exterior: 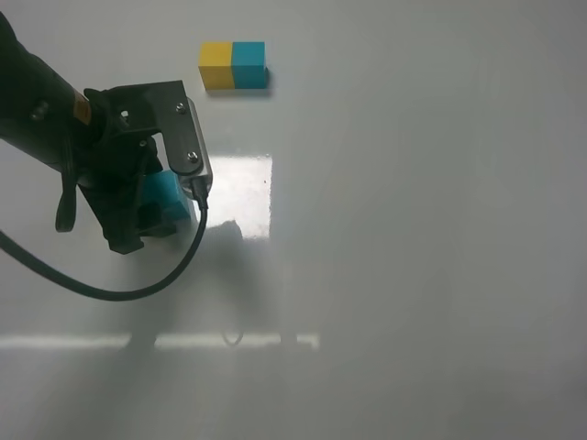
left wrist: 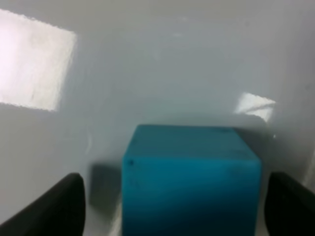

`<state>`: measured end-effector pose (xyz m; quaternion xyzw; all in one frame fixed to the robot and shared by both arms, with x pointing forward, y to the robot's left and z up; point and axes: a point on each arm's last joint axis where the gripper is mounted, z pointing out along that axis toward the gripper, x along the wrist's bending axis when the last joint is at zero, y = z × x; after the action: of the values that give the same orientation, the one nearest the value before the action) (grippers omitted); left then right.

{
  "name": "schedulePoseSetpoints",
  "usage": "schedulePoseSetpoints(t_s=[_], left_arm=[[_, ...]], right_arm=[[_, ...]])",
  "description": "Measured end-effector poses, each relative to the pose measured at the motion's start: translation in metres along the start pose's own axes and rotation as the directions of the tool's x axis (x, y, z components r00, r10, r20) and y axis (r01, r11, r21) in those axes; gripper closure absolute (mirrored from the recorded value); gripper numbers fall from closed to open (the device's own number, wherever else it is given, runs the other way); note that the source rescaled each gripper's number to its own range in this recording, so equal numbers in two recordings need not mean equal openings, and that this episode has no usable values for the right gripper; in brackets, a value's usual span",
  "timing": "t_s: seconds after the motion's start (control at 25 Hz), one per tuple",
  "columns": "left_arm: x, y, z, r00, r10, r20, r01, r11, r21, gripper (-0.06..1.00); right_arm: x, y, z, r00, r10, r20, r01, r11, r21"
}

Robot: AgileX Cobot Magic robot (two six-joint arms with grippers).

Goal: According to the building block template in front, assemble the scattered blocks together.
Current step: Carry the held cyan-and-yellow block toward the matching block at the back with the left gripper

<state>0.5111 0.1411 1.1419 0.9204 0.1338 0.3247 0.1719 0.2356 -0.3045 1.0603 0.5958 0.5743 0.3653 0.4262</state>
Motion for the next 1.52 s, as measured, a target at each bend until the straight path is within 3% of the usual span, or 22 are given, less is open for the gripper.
schedulePoseSetpoints(t_s=[0.04, 0.08, 0.16, 0.2, 0.6, 1.08, 1.52], left_arm=[[0.000, 0.000, 0.000, 1.000, 0.000, 0.000, 0.000, 1.000, 0.000, 0.00], [0.000, 0.000, 0.000, 1.000, 0.000, 0.001, 0.000, 1.000, 0.001, 0.10], [0.000, 0.000, 0.000, 1.000, 0.000, 0.002, 0.000, 1.000, 0.003, 0.54], [-0.001, -0.001, 0.000, 1.000, -0.001, 0.006, 0.001, 1.000, 0.006, 0.90], [0.001, 0.002, -0.002, 1.000, 0.015, 0.023, -0.016, 1.000, 0.016, 0.90], [0.002, 0.047, -0.051, 0.966, 0.259, -0.015, -0.259, 0.960, -0.104, 0.90], [-0.003, 0.056, 0.001, 0.942, 0.333, 0.037, -0.333, 0.943, -0.008, 0.90]], right_arm=[[0.000, 0.000, 0.000, 1.000, 0.000, 0.000, 0.000, 1.000, 0.000], [0.000, 0.000, 0.000, 1.000, 0.000, 0.000, 0.000, 1.000, 0.000], [0.000, 0.000, 0.000, 1.000, 0.000, 0.000, 0.000, 1.000, 0.000], [0.000, 0.000, 0.000, 1.000, 0.000, 0.000, 0.000, 1.000, 0.000], [0.000, 0.000, 0.000, 1.000, 0.000, 0.000, 0.000, 1.000, 0.000], [0.000, 0.000, 0.000, 1.000, 0.000, 0.000, 0.000, 1.000, 0.000], [0.000, 0.000, 0.000, 1.000, 0.000, 0.000, 0.000, 1.000, 0.000]])
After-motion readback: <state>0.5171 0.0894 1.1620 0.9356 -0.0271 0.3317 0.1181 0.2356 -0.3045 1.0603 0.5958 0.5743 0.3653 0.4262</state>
